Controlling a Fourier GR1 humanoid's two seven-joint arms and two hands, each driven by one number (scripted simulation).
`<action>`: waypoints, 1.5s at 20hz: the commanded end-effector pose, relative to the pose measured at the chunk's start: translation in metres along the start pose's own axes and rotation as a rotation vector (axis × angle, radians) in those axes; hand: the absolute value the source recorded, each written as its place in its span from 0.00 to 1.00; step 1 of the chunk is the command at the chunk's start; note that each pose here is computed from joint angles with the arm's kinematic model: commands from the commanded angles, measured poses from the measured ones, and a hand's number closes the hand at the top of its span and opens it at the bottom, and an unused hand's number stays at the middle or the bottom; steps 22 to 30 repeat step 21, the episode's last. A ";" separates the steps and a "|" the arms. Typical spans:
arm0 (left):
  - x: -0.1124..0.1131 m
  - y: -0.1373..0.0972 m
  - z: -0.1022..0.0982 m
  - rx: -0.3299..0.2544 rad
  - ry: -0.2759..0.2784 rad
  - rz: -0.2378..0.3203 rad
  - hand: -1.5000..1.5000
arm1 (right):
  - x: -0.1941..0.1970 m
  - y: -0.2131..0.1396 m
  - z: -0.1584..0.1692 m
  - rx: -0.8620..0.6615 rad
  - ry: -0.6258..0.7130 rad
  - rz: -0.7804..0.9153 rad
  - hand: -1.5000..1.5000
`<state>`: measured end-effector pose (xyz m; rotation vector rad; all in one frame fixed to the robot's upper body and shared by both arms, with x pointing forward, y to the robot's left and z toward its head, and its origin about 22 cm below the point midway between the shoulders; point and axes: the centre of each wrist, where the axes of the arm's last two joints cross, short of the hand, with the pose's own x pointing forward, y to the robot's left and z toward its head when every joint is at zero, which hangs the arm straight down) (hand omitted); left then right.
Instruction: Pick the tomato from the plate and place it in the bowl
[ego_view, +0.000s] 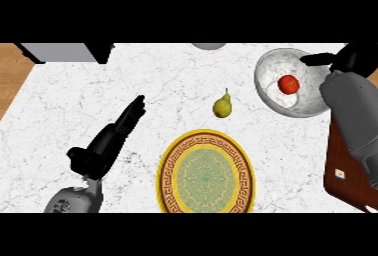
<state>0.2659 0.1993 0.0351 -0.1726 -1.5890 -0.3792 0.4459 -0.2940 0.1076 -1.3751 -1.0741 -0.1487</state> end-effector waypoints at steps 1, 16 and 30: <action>-0.003 0.009 0.000 0.010 0.011 0.001 0.50 | -0.010 -0.031 -0.030 -0.110 0.063 -0.155 0.00; -0.006 0.006 0.009 0.060 0.022 -0.006 0.50 | -0.165 -0.107 0.020 -0.203 0.126 -0.313 0.00; -0.010 0.006 0.011 0.032 0.007 -0.005 0.50 | -0.210 -0.160 0.043 -0.147 0.110 -0.332 0.00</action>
